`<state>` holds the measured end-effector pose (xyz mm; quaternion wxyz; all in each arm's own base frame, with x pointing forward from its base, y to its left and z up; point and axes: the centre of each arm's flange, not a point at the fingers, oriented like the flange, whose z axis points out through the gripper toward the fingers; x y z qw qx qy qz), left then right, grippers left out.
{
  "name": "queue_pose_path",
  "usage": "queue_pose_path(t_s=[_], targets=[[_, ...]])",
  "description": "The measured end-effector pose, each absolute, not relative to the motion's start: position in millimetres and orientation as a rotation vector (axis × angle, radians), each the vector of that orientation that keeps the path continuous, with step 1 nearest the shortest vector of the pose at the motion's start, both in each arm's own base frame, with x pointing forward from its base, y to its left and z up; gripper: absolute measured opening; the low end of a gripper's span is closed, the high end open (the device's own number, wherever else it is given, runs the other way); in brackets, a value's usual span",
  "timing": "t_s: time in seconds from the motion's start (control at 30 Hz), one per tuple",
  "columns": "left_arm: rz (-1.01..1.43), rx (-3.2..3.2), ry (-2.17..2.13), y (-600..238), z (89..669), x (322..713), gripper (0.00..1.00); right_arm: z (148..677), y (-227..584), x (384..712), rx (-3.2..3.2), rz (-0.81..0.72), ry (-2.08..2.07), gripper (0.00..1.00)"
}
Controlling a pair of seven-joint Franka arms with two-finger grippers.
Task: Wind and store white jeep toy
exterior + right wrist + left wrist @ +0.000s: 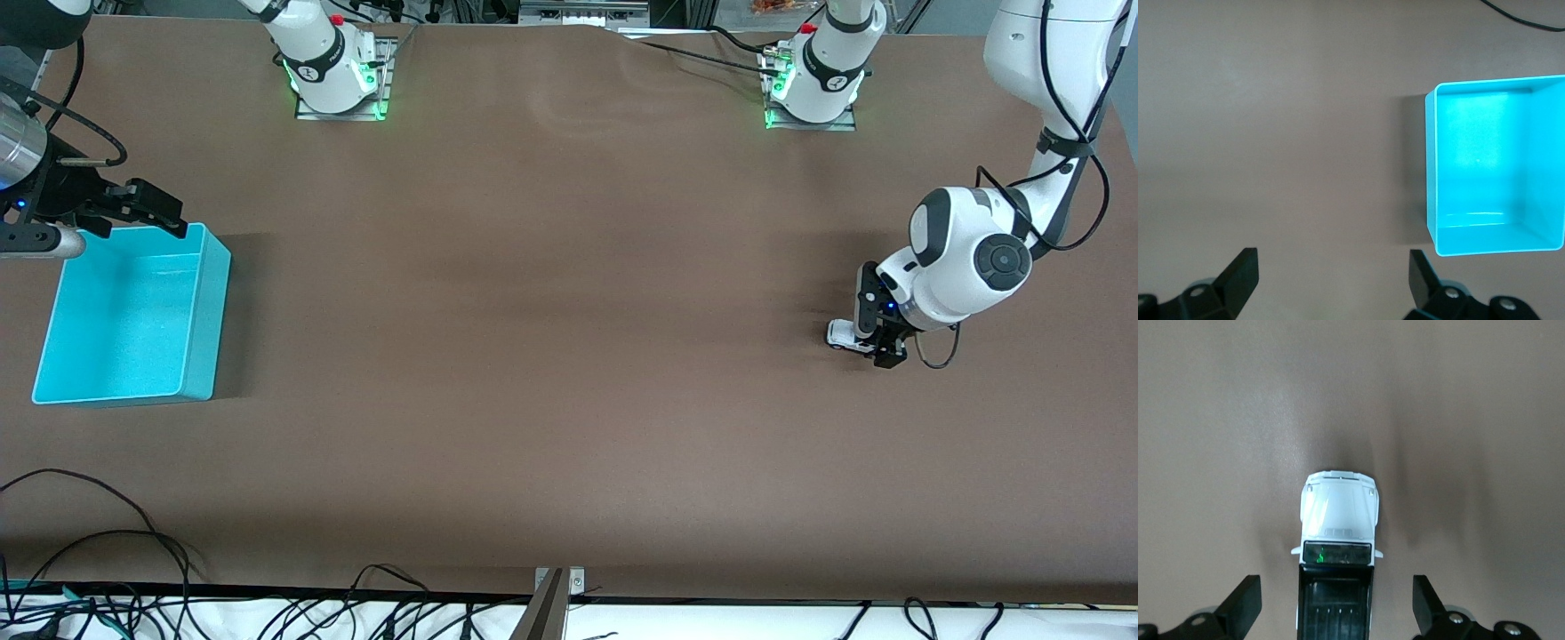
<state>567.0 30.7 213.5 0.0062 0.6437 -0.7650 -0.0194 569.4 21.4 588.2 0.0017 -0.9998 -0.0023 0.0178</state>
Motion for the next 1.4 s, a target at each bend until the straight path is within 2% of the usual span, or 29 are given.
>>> queue_pose_path(t_s=[0.57,0.67,0.7,0.73,0.87,1.4], targets=[[-0.061,2.009,-2.421,38,200,567,0.98,588,22,569,-3.138,0.056,-0.008,1.00],[-0.061,2.013,-2.418,40,200,567,0.87,588,22,569,-3.138,0.056,-0.008,1.00],[-0.061,2.012,-2.418,40,200,567,0.82,588,22,569,-3.138,0.056,-0.008,1.00],[-0.061,2.012,-2.418,39,200,567,0.71,588,22,569,-3.138,0.056,-0.008,1.00],[-0.060,2.020,-2.410,37,199,568,0.52,588,22,569,-3.138,0.056,-0.008,1.00],[-0.069,2.149,-2.279,19,201,569,0.51,588,22,569,-3.138,0.056,-0.009,1.00]])
